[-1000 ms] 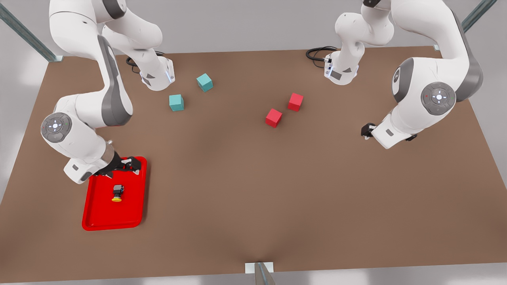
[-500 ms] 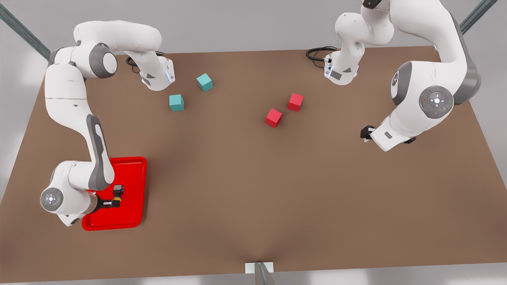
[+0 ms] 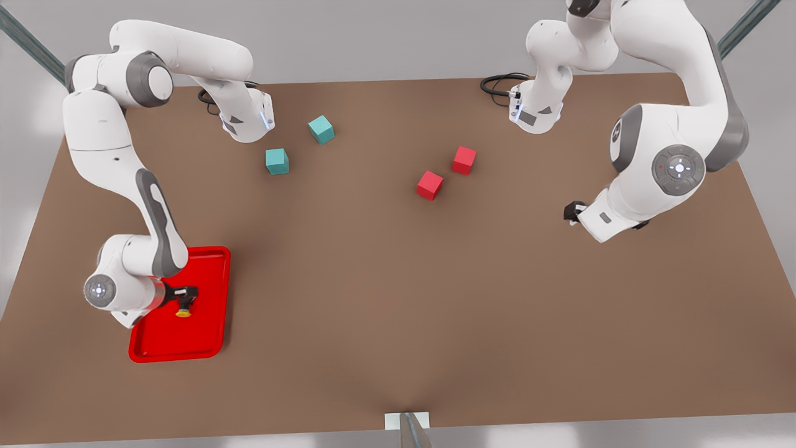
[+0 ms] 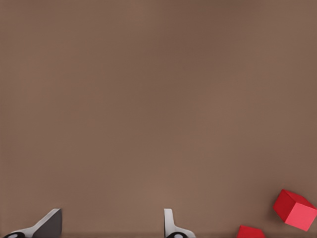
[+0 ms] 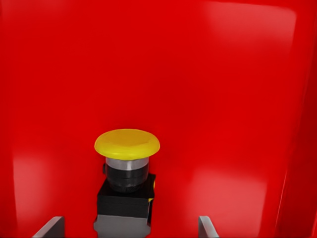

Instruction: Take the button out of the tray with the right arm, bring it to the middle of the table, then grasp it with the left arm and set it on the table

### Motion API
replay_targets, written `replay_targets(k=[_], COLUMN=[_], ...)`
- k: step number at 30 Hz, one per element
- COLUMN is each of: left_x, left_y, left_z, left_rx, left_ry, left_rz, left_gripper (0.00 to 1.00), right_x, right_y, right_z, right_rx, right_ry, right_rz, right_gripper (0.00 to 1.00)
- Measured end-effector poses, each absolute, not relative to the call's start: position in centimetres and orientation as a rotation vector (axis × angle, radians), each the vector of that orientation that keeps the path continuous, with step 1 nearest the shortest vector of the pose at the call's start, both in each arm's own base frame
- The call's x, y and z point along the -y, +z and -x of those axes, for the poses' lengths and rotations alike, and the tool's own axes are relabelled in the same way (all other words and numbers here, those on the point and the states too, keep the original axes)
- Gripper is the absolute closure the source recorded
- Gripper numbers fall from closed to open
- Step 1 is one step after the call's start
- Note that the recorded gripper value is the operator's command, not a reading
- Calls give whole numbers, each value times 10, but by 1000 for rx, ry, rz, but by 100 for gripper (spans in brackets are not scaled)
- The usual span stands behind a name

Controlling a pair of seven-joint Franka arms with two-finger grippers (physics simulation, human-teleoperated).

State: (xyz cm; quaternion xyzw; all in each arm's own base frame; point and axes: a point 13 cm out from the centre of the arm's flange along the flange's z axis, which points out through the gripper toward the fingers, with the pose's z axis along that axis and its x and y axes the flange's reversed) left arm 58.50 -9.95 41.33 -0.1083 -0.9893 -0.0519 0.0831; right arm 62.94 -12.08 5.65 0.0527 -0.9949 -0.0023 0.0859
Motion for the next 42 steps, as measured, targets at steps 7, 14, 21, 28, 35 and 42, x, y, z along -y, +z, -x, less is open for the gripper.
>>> replay_targets(k=[7, 14, 21, 28, 35, 42], left_x=[100, 100, 100, 101, 103, 103], left_y=[410, 409, 409, 409, 409, 407], left_z=[-585, -584, -582, -581, -580, -579], left_rx=[2945, 2941, 2935, 2931, 2927, 2921], left_ry=[-157, -157, -158, -158, -159, -161], left_rz=[326, 328, 327, 327, 332, 329], left_gripper=[0, 0, 0, 0, 0, 0], right_x=[117, 117, 109, 96, -85, -373], right_y=[53, 38, 39, 48, 113, 146], right_z=[-646, -645, -647, -652, -667, -590], right_rx=[3037, 3045, 3049, 3043, 3023, 2948], right_ry=[3, -4, -10, -19, -173, -219], right_rz=[-169, -160, -160, -192, -446, -660], right_gripper=[0, 0, 63, 63, 63, 63])
